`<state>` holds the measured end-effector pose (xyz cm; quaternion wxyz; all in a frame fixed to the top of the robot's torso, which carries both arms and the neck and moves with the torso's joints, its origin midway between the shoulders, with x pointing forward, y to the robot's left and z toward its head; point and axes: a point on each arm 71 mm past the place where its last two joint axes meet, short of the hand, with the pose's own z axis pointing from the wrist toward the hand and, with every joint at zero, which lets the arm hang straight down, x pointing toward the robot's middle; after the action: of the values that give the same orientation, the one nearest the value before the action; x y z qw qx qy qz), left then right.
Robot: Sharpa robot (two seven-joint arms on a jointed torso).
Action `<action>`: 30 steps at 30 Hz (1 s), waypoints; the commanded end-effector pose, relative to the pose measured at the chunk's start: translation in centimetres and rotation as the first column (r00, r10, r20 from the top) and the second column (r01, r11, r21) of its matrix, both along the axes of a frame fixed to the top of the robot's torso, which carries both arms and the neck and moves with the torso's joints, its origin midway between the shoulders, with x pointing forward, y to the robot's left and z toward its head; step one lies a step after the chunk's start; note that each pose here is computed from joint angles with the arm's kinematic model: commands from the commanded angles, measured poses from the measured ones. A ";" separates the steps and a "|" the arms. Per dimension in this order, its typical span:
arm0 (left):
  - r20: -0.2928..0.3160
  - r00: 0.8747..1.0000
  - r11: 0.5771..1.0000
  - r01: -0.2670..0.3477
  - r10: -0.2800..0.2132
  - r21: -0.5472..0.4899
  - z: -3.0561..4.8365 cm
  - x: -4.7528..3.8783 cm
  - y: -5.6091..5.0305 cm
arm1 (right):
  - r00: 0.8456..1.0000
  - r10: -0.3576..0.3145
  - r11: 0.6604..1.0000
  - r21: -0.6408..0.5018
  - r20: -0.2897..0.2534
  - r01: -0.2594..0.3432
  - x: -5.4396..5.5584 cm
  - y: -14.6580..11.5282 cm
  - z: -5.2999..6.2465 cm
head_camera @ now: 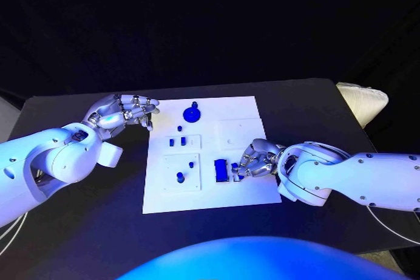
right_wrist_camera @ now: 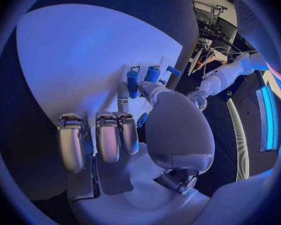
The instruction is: Assemble the parts on the task board
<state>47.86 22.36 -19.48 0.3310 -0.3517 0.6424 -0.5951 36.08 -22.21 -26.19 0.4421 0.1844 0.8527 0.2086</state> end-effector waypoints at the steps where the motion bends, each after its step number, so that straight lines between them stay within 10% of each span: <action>1: -0.002 1.000 1.000 0.016 -0.016 -0.013 0.06 -0.09 -0.2 | 0.999 0.032 0.999 -0.007 0.000 -0.032 -0.1 0.3 0.0; 30: -0.002 1.000 1.000 0.014 -0.014 -0.012 0.02 -0.01 -0.2 | 0.998 0.062 0.998 -0.005 -0.005 -0.062 -0.5 0.1 0.1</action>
<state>47.92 22.37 -19.52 0.3311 -0.3521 0.6428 -0.5943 35.70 -22.35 -26.06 0.4370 0.1715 0.8571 0.2122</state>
